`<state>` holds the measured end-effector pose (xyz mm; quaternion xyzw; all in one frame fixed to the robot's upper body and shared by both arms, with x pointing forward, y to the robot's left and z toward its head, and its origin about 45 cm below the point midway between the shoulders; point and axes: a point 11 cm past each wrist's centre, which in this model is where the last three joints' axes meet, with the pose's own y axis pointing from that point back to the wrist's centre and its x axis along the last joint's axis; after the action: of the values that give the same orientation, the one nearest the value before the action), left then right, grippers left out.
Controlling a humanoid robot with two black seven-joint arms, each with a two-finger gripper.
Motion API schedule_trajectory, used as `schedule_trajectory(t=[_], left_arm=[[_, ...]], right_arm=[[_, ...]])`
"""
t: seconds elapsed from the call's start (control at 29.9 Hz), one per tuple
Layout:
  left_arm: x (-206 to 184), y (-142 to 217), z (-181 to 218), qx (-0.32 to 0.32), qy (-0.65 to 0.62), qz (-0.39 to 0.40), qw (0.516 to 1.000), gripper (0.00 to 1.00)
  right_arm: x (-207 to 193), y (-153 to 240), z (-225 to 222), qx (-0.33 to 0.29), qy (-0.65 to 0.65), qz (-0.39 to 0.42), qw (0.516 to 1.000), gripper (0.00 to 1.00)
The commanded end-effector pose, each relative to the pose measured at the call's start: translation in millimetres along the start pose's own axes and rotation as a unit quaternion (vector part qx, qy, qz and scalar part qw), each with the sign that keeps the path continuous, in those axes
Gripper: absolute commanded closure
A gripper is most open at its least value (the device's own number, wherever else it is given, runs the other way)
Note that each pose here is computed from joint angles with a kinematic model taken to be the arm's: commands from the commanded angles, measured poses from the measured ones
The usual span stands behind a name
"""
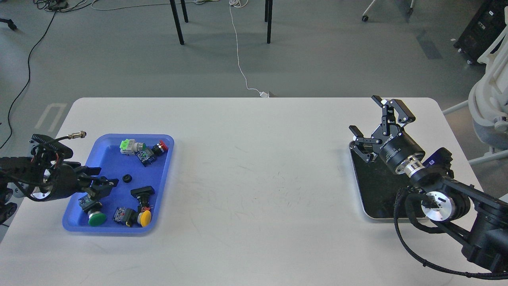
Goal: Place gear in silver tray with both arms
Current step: 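Grasp the small black gear in the blue tray with the left gripper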
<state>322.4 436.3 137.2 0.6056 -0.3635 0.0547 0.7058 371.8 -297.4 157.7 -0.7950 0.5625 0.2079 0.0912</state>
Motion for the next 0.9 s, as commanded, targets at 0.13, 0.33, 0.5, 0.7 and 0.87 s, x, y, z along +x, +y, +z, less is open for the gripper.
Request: schedule_trajectory(t=[0.13,0.33,0.5,0.7,0.87], left_arm=[[-6,-3,-7,0.011,0.008,0.001,1.0,0.35],[-10,-3,-8,0.013,0.006,-0.007,1.0,0.36],[-15,-4,-9,0.013,0.006,-0.015,1.0,0.69],[-14,-3,-9,0.014,0.005,-0.014,1.0,0.83],[-10,-1,-11,0.016,-0.002,-0.003,1.0,0.86]], right_arm=[[0,1,2,-0.002,-0.002,0.0,1.0,0.01],[0,2,3,-0.002,-0.003,0.001,1.0,0.01],[0,1,2,-0.001,-0.004,0.0,1.0,0.01],[0,2,2,-0.002,-0.002,0.0,1.0,0.01],[0,1,2,-0.002,-0.003,0.001,1.0,0.01]])
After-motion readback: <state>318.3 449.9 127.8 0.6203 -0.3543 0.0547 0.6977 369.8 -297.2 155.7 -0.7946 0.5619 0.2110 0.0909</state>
